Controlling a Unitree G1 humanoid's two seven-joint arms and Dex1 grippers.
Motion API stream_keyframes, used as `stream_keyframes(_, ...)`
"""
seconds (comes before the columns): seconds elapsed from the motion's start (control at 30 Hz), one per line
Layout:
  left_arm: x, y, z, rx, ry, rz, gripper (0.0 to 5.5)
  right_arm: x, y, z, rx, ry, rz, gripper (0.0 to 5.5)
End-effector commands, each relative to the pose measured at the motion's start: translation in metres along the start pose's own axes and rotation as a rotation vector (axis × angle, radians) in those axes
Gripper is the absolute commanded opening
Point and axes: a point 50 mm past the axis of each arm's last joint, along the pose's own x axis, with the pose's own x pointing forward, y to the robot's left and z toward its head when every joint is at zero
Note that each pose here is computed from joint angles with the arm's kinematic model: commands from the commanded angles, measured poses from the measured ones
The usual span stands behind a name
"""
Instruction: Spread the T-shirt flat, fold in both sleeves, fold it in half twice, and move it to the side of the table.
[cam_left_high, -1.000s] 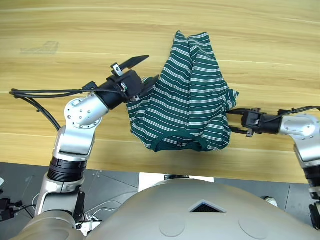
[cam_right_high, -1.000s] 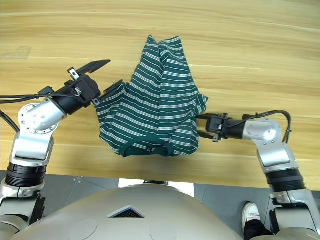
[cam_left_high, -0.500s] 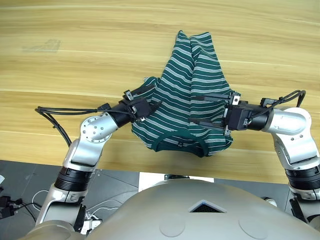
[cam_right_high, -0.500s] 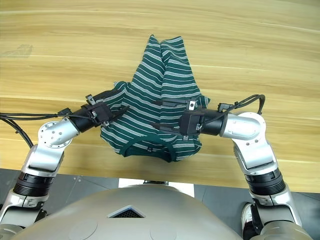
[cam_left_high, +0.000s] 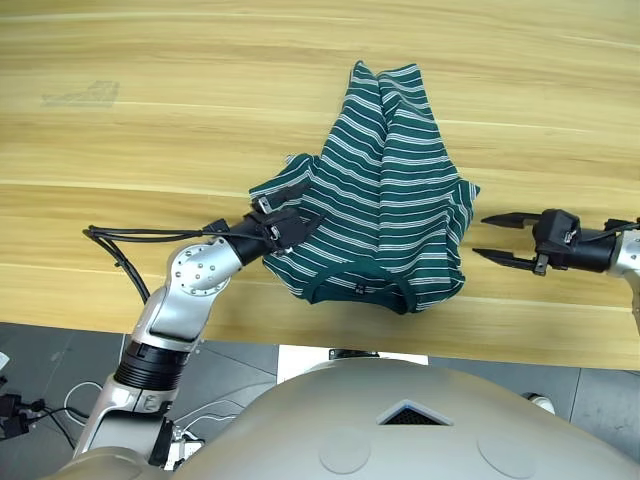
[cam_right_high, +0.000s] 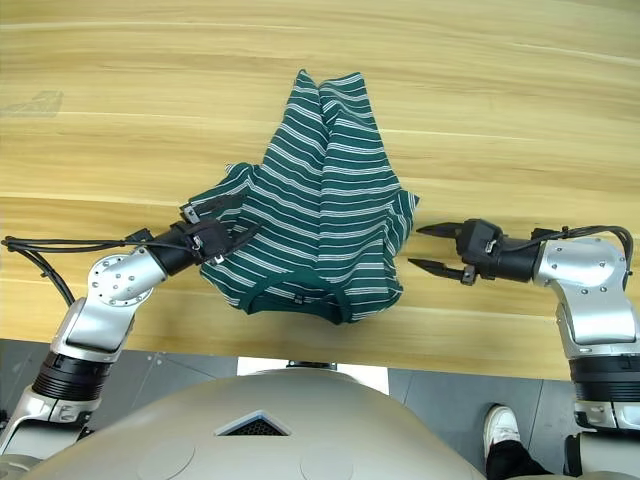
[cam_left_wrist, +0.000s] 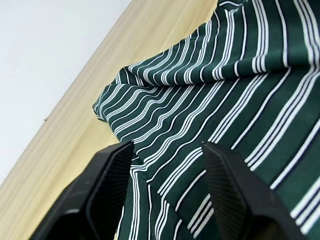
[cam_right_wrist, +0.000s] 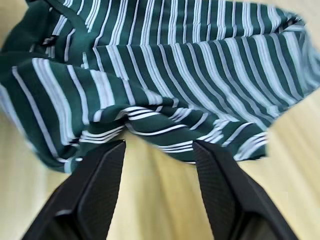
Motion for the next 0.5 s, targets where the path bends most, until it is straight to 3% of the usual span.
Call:
stream_keyframes(0.03,-0.001,0.002,-0.001,0.024,0.011,-0.005,2.53,0.020,0.014,-0.008,0.014,0.016,0.067,2.48)
stream_keyframes(0.33,0.001,0.000,-0.002,0.022,0.008,-0.005,2.53,0.053,0.008,-0.012,-0.042,-0.011,-0.035,2.48)
stream_keyframes(0.5,0.001,-0.003,-0.004,0.018,0.013,-0.012,2.53,0.047,-0.009,-0.001,-0.144,-0.007,-0.107,2.48)
